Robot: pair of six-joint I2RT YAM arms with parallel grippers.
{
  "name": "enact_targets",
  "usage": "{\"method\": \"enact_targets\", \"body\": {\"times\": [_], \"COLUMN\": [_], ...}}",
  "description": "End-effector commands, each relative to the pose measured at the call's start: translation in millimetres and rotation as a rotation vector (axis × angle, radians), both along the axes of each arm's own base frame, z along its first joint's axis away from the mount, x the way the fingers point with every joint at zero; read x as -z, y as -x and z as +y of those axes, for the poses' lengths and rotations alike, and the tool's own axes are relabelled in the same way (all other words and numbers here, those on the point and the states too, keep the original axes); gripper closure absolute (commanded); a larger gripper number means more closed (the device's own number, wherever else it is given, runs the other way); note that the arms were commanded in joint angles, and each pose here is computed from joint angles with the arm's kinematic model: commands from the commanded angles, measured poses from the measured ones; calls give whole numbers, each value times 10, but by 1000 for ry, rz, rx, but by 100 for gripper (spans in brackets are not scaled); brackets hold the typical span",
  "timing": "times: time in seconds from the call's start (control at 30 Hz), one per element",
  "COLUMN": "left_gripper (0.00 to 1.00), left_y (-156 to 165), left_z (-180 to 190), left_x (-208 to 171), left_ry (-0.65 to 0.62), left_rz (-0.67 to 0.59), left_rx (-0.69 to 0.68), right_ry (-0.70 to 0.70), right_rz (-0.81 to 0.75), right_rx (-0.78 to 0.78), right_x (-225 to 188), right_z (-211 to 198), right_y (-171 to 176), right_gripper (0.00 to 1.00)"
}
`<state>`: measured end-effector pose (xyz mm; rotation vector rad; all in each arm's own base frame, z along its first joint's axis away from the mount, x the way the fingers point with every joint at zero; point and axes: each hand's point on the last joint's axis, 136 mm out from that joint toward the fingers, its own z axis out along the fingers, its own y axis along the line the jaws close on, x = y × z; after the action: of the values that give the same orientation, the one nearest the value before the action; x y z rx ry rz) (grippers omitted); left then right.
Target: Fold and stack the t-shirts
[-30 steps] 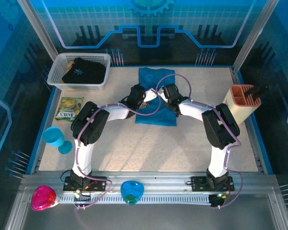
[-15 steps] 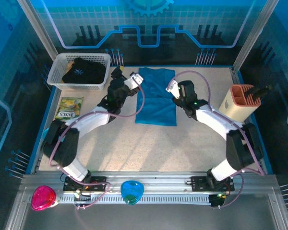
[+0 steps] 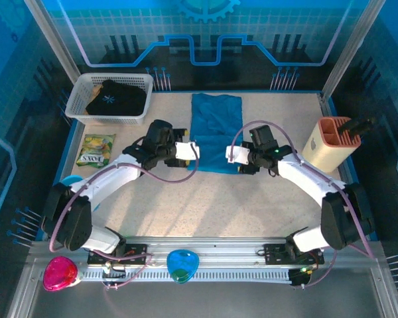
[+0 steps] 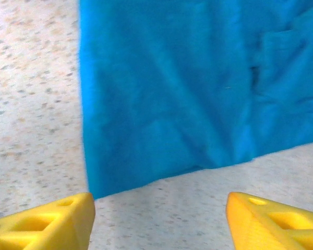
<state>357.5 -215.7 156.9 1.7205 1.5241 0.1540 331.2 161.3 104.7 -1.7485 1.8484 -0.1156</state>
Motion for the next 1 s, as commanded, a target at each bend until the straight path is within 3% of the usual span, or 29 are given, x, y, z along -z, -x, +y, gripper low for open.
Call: {"method": "enact_targets", "body": {"times": [0.0,0.27,0.97], "left_gripper": [14,17,22], "left_y": [250,250,248], "left_z": [-38,-263,-277], "left_x": [418,805,1188], "left_ry": [-138,-209,-316], "left_rz": [107,150,370], "left_rx": [125,176,205], "right_ry": [49,93,224], "right_rz": [101,150,271], "right_rx": [-89,-89,-145], "right_x": [232,511,776], "right_z": [96,128,63], "right_y": [143,59,-24], "right_gripper": [30,31,35]}}
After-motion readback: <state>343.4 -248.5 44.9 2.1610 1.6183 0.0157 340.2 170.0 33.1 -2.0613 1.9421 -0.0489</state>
